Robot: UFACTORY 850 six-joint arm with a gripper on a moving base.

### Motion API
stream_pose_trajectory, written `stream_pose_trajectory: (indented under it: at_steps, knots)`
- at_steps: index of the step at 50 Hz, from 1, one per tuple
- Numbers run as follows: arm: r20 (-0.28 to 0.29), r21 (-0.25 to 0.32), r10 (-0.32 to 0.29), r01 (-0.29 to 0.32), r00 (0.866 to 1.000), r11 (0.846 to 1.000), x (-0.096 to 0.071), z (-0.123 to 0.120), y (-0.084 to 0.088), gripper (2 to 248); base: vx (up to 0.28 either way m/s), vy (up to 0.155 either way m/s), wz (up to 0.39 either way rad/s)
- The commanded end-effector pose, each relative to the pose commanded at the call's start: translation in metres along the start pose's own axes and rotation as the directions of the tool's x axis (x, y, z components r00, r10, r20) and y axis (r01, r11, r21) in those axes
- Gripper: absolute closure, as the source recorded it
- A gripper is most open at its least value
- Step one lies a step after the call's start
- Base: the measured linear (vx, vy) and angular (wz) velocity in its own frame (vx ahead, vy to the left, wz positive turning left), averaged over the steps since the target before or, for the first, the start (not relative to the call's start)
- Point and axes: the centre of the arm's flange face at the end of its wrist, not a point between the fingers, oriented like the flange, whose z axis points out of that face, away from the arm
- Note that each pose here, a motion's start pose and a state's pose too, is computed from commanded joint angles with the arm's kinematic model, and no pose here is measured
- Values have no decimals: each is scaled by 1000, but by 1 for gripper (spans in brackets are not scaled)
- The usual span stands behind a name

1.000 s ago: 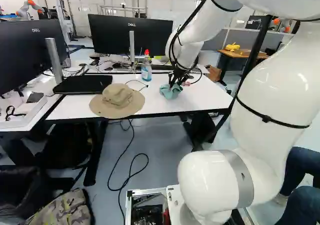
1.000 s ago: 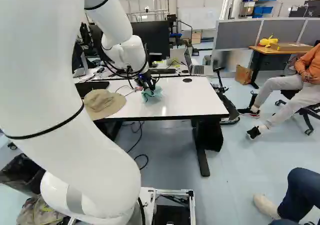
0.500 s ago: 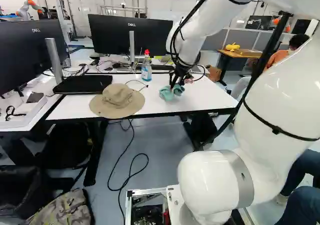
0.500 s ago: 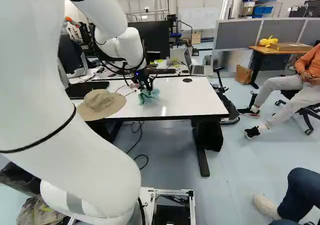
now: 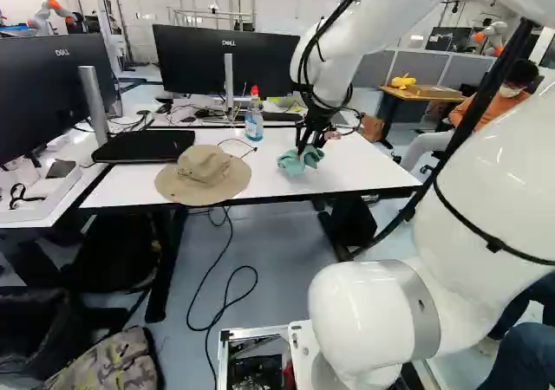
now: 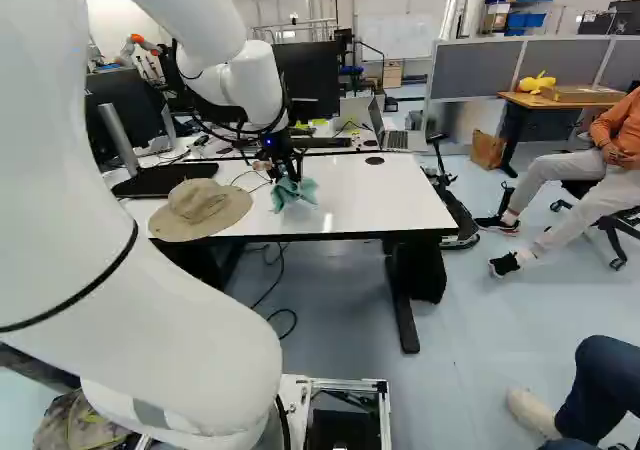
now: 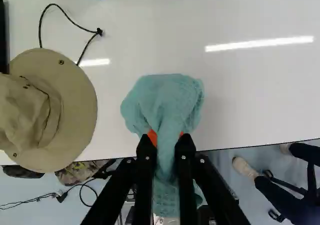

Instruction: Clean the table with the green towel

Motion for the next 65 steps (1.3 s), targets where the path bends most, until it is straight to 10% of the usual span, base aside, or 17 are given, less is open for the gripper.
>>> stream_pose_trajectory:
  at_steps: [21, 65]
  knots:
    - [-4, -5, 13, -13, 1000, 1000, 6, 1, 6, 199, 0, 0, 0]
    - [-117, -44, 121, -127, 986, 991, 85, 21, 65, 199, 0, 0, 0]
